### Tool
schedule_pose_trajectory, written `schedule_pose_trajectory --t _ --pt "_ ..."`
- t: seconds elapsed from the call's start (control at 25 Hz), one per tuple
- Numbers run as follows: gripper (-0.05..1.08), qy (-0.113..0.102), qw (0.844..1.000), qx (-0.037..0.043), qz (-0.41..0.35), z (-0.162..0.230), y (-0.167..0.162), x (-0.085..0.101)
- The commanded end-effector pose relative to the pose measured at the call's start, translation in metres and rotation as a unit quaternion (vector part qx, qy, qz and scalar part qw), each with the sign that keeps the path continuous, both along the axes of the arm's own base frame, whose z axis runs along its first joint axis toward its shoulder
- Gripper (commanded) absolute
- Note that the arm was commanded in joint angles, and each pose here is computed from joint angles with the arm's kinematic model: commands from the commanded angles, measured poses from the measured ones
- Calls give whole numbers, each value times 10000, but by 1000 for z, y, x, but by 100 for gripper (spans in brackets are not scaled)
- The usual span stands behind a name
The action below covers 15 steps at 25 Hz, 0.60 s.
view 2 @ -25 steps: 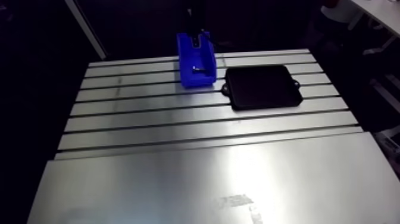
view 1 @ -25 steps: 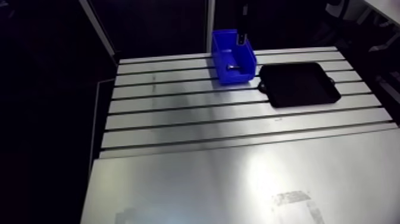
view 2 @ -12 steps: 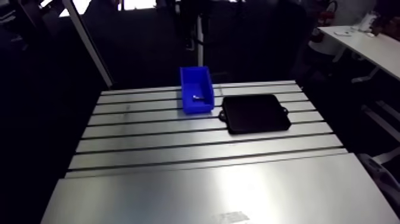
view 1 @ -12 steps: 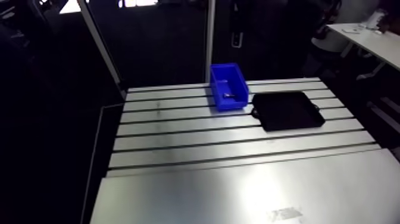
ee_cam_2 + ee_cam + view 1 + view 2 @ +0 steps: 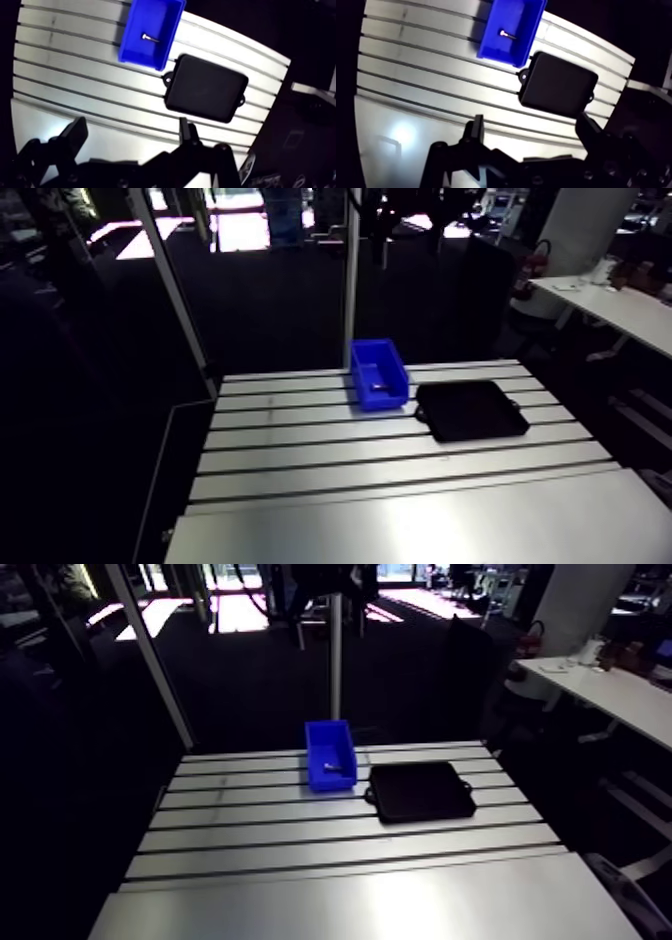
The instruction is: Pick up the M10 bolt from the tray and put it into the blue bin.
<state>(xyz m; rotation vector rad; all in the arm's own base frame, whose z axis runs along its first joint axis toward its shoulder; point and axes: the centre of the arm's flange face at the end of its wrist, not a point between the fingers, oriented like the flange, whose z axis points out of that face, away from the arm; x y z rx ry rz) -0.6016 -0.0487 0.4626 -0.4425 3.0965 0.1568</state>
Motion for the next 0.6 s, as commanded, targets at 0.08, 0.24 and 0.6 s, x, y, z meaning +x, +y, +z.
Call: schedule_pose_trajectory --t 0.08,0.24,0.6 --pt "1 -249 9885 -15 -1492 15 1 17" --pt "1 -438 9805 -234 -1904 14 -3 23" --pt "1 -240 9795 -329 -1971 52 -4 33"
